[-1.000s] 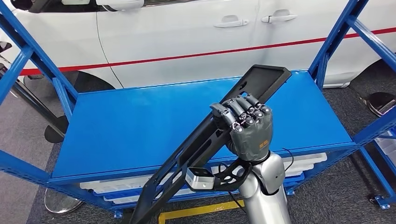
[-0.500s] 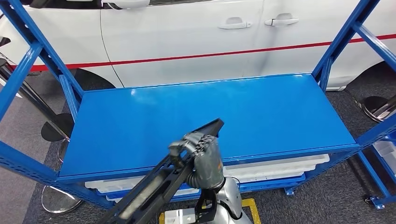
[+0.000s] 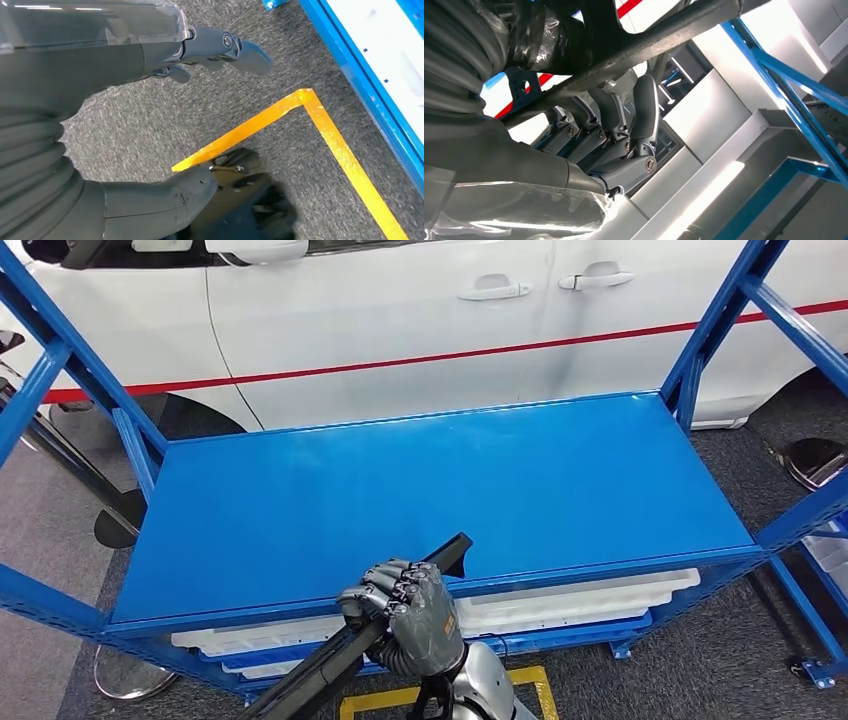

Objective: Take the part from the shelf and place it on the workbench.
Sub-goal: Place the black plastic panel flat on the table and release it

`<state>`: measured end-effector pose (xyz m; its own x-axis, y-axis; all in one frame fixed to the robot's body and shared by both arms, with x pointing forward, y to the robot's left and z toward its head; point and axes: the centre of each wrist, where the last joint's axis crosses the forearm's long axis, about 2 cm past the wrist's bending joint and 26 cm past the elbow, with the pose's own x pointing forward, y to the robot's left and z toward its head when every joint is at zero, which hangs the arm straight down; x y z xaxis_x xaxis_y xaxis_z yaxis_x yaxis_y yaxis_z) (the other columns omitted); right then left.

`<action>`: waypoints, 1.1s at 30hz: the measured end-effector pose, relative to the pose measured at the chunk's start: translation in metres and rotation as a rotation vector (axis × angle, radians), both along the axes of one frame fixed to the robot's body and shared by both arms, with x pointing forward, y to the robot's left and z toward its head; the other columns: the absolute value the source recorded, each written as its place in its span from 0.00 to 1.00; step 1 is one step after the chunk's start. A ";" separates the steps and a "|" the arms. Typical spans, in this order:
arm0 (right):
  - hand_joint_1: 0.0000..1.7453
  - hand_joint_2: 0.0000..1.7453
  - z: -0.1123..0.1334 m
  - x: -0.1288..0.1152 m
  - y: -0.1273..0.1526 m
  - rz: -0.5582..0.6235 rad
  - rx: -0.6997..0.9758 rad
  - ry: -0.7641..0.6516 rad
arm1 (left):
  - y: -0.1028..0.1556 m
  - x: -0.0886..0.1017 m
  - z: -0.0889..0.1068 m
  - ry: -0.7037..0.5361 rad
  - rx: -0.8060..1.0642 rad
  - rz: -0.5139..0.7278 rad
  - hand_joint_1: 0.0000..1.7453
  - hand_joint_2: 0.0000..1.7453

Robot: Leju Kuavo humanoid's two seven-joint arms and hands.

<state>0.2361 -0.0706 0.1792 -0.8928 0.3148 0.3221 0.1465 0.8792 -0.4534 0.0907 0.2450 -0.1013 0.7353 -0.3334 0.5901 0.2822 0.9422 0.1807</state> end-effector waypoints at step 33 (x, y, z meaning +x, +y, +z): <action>1.00 1.00 0.009 0.007 -0.004 -0.038 -0.061 -0.060 | -0.009 0.004 0.002 0.024 -0.027 -0.008 0.00 1.00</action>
